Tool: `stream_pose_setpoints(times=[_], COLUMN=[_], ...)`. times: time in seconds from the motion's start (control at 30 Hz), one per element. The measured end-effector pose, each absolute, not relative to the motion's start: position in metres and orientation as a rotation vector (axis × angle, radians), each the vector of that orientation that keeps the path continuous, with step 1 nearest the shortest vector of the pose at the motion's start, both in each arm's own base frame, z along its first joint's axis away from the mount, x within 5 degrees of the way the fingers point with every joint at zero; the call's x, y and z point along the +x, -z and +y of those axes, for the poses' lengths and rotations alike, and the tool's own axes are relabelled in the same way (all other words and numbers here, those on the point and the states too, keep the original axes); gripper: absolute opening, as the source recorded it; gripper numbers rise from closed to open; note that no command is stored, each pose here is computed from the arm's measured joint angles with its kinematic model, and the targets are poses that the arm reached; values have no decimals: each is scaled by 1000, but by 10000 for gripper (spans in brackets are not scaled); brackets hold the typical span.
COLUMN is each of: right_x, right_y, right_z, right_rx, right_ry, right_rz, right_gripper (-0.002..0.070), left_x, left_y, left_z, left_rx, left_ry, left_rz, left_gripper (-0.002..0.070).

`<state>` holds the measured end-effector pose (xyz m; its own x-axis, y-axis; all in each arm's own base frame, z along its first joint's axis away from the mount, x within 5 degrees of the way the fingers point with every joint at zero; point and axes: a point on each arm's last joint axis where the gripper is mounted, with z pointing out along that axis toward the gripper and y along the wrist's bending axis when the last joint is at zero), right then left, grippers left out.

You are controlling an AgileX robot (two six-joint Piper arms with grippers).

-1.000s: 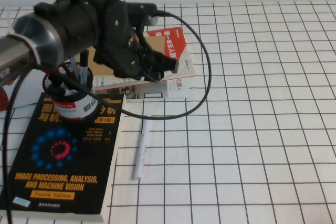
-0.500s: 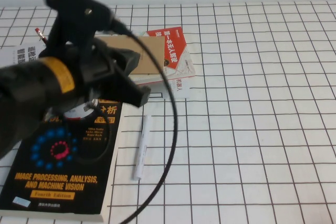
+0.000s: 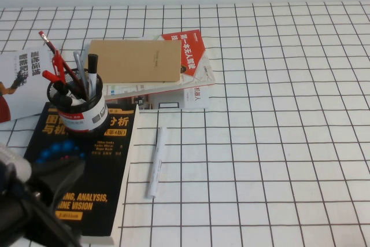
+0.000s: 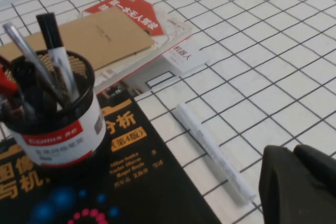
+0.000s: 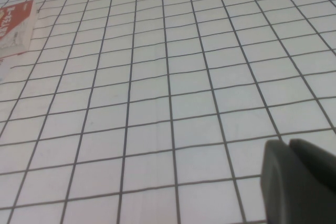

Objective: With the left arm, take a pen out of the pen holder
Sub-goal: 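Take a marker out of the pen holder and lay it on the table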

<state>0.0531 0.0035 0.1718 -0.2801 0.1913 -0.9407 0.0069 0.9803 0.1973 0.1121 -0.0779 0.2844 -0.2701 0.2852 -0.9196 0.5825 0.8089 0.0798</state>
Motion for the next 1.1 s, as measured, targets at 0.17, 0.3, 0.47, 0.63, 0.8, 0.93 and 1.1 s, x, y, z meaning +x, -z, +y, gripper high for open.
stream_pose_setpoints(times=[0.17,0.3,0.47,0.63,0.8,0.93,1.1], right_x=[53,53,53,53,53,53,53], right_y=[-172,-172,-172,-172,-172,-172,-172], right_z=[4,4,4,4,4,4,4], right_rx=[144,144,144,144,144,144,144], right_ry=[-179,-179,-179,-179,-179,-179,-179], right_rz=[1848,1848,1848,1848,1848,1848,1848], right_gripper=[-16,-16,-16,-16,-17,-17,-16], left_x=[97,90,77,63,54,54,53], left_y=[-265,-255,-233,-208,-194,-183,-175], left_z=[-57,-39,-15,0,3,3,3], left_rx=[580,445,202,7,-51,-52,-47], left_ry=[284,237,114,12,-15,-14,-27], left_rz=[1869,1869,1858,1823,1769,1789,1834], left_gripper=[0,0,0,0,0,0,0])
